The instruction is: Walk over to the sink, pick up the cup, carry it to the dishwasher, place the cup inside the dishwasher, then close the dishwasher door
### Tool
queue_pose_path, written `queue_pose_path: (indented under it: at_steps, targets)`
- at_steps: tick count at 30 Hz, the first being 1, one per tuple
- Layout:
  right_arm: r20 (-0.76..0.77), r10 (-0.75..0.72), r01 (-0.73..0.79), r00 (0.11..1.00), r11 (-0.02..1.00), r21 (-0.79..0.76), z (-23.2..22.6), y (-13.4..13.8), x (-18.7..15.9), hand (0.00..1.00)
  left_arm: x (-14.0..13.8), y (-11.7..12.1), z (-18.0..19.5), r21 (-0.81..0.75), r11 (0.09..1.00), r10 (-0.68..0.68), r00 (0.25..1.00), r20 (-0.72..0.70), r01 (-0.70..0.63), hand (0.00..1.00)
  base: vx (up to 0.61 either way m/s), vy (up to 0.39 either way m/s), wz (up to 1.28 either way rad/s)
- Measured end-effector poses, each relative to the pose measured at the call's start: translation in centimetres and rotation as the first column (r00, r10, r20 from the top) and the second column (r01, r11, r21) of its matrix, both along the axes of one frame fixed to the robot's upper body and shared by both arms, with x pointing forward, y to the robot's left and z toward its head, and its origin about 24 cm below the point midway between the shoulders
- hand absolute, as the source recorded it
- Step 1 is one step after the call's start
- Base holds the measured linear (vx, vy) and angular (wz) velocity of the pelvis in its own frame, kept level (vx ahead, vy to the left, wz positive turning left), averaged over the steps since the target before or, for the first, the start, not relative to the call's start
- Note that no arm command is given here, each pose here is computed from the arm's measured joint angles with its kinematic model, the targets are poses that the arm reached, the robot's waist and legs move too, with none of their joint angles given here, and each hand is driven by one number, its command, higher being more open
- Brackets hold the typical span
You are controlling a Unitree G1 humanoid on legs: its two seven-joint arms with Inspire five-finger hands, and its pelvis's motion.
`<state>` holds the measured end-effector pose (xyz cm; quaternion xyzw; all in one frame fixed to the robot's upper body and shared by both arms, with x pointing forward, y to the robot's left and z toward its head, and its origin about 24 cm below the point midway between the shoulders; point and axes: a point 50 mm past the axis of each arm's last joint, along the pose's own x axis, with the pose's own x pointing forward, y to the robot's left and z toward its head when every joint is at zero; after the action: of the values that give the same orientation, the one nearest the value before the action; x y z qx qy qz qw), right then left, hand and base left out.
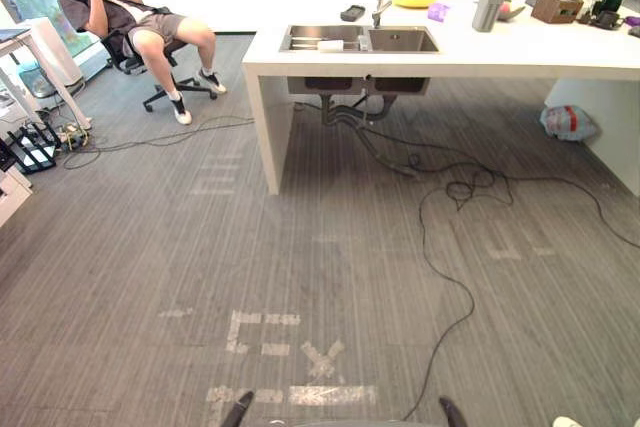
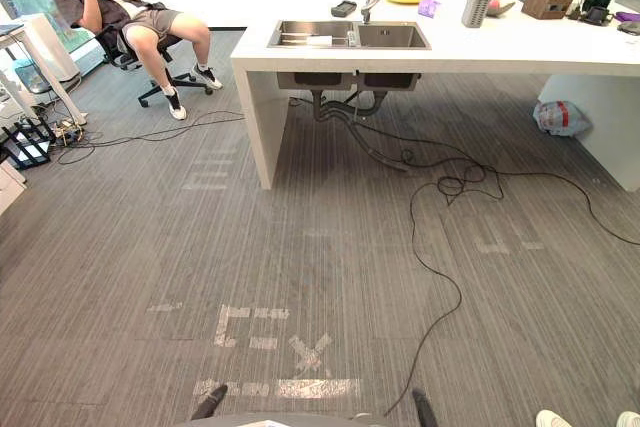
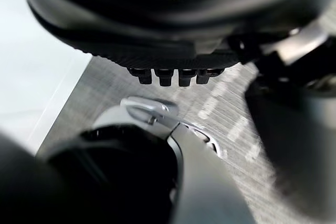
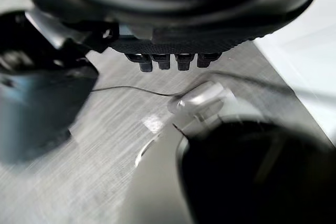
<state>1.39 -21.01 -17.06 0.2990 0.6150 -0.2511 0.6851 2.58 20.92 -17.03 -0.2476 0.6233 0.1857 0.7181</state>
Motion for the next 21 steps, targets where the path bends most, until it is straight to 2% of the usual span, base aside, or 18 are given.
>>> queue_pose_path:
  at_steps: [3, 6, 8, 11, 15, 18, 21]
  targets:
    - [0.028, 0.01, -0.01, 1.0, 1.0, 0.004, 0.0, 0.0, 0.2, 1.0, 0.4, -0.3, 0.0, -0.025, 0.997, 0.074, 0.997, 0.029, -0.073, 1.0, 0.08, 0.025, 0.01]
    - [0.075, 0.059, -0.057, 0.995, 0.998, -0.029, 0.1, -0.1, 1.5, 1.0, 1.2, -0.4, 0.0, -0.043, 0.998, 0.047, 0.997, 0.058, -0.045, 1.0, 0.05, 0.011, 0.07]
    - [0.146, 0.086, -0.08, 0.986, 0.996, -0.046, 0.4, 0.0, 4.7, 1.0, 3.3, -0.4, 0.3, -0.037, 0.999, -0.033, 0.995, 0.098, 0.037, 1.0, 0.0, 0.0, 0.0]
    - [0.237, 0.139, -0.129, 0.962, 0.99, -0.058, 1.0, 0.4, 8.4, 1.0, 4.3, -0.4, 0.4, -0.03, 0.996, -0.082, 0.99, 0.112, 0.086, 1.0, 0.0, -0.01, -0.06]
    - [0.354, 0.151, -0.143, 0.923, 0.989, -0.047, 1.8, 1.4, 11.7, 1.0, 4.9, -0.6, 0.5, -0.011, 0.994, -0.109, 0.987, 0.113, 0.111, 1.0, 0.01, -0.01, -0.06]
    - [0.403, 0.173, -0.163, 0.899, 0.985, -0.058, 2.3, 2.0, 13.1, 1.0, 5.5, -0.9, 0.6, 0.007, 0.992, -0.129, 0.984, 0.121, 0.129, 1.0, -0.03, 0.003, -0.04]
    - [0.418, 0.186, -0.178, 0.889, 0.982, -0.06, 2.4, 2.2, 13.5, 1.0, 6.9, -1.4, 0.9, 0.054, 0.985, -0.17, 0.968, 0.186, 0.163, 1.0, -0.05, 0.012, 0.01]
